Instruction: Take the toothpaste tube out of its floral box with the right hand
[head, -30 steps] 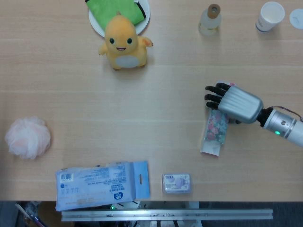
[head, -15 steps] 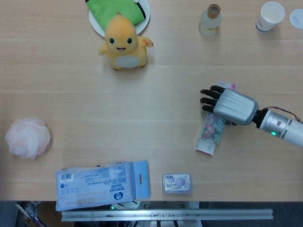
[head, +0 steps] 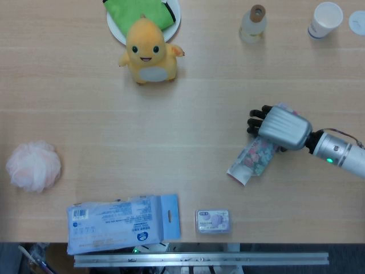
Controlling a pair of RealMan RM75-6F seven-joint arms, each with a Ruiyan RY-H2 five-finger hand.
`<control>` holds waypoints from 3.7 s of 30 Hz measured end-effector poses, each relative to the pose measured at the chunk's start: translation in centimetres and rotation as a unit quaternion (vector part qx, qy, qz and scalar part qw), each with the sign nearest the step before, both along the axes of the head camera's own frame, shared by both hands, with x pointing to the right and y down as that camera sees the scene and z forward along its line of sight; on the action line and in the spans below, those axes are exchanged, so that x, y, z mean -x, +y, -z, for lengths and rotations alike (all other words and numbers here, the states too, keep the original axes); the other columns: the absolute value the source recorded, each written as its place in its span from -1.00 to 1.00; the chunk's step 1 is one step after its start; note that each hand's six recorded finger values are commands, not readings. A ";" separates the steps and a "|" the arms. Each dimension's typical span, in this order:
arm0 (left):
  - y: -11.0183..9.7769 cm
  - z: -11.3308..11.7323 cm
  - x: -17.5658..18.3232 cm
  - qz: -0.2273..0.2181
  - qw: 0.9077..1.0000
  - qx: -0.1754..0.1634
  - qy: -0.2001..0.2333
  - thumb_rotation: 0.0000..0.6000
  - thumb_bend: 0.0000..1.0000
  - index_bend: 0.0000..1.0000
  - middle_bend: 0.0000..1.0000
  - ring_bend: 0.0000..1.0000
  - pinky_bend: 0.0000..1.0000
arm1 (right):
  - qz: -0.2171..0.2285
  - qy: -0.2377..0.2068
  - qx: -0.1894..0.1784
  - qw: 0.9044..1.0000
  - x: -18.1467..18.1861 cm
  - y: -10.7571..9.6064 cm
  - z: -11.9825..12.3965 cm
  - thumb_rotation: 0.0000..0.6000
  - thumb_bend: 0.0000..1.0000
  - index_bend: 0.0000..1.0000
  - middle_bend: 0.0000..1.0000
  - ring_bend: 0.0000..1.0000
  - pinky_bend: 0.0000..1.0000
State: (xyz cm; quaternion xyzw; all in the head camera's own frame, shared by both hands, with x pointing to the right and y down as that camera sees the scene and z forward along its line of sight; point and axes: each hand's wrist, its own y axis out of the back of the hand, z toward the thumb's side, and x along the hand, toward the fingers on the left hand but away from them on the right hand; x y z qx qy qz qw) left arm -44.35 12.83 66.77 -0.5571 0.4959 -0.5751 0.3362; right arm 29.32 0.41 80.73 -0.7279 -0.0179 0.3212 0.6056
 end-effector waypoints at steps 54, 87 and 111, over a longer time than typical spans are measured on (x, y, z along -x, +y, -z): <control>-3.7 0.1 -5.3 -0.079 0.997 -0.007 -0.001 1.00 -1.00 -0.99 -1.00 -1.00 -0.56 | -0.192 0.009 -0.130 0.973 -10.6 1.6 16.9 1.00 -0.97 0.25 0.16 -0.14 0.22; -3.1 -0.5 -4.3 -0.065 0.998 0.000 0.007 1.00 -1.00 -0.99 -1.00 -1.00 -0.56 | -0.243 0.396 -0.159 0.871 -7.4 -3.0 21.0 1.00 -0.92 0.25 0.20 -0.10 0.25; -3.0 -0.5 -4.2 -0.061 0.998 0.001 0.006 1.00 -1.00 -0.99 -1.00 -1.00 -0.56 | -0.274 0.275 -0.142 0.911 -7.9 -2.9 20.0 1.00 -1.00 -1.00 -1.00 -0.99 -0.44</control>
